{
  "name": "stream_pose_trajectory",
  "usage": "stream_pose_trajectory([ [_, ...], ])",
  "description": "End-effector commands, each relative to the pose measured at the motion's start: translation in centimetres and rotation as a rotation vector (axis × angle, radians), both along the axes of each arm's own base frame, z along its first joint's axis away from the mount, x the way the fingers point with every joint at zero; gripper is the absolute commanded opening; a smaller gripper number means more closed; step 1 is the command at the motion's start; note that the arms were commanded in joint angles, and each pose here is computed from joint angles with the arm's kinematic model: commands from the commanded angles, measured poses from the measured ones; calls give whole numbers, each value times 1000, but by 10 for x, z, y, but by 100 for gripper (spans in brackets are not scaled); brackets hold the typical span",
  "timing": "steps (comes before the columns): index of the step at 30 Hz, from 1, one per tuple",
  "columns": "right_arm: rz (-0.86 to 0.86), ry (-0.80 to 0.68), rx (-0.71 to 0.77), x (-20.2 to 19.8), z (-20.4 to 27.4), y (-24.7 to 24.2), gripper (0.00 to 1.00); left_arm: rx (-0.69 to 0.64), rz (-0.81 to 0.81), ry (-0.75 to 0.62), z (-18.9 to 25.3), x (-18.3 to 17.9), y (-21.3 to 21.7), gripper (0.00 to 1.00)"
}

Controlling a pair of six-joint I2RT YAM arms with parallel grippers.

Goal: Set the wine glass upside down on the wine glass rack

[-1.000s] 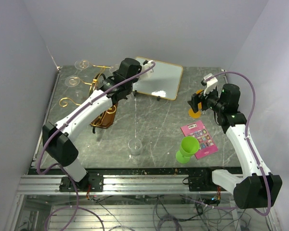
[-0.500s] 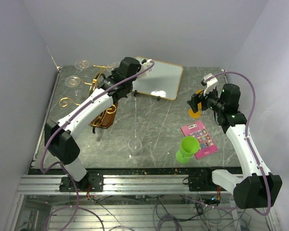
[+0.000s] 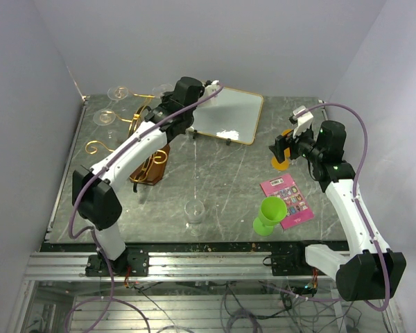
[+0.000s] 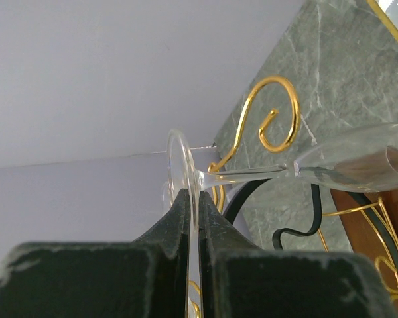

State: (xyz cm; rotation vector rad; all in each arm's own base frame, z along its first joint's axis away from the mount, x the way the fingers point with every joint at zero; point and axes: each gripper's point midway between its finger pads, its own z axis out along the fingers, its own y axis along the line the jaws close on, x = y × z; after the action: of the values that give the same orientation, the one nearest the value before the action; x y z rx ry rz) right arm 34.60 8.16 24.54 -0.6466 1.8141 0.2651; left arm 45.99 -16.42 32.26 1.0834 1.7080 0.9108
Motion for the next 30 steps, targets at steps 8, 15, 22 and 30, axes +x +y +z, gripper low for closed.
stream_pose_trajectory([
  [8,-2,-13,10,0,4,-1,85,-2,41,-84,25,18,1,7],
  [15,-2,-13,8,1,3,-1,85,2,41,-92,26,24,-3,7],
  [22,-1,-14,5,0,3,-2,86,16,43,-88,21,31,-7,7],
  [30,4,-12,7,0,2,0,86,10,42,-88,20,36,-11,7],
])
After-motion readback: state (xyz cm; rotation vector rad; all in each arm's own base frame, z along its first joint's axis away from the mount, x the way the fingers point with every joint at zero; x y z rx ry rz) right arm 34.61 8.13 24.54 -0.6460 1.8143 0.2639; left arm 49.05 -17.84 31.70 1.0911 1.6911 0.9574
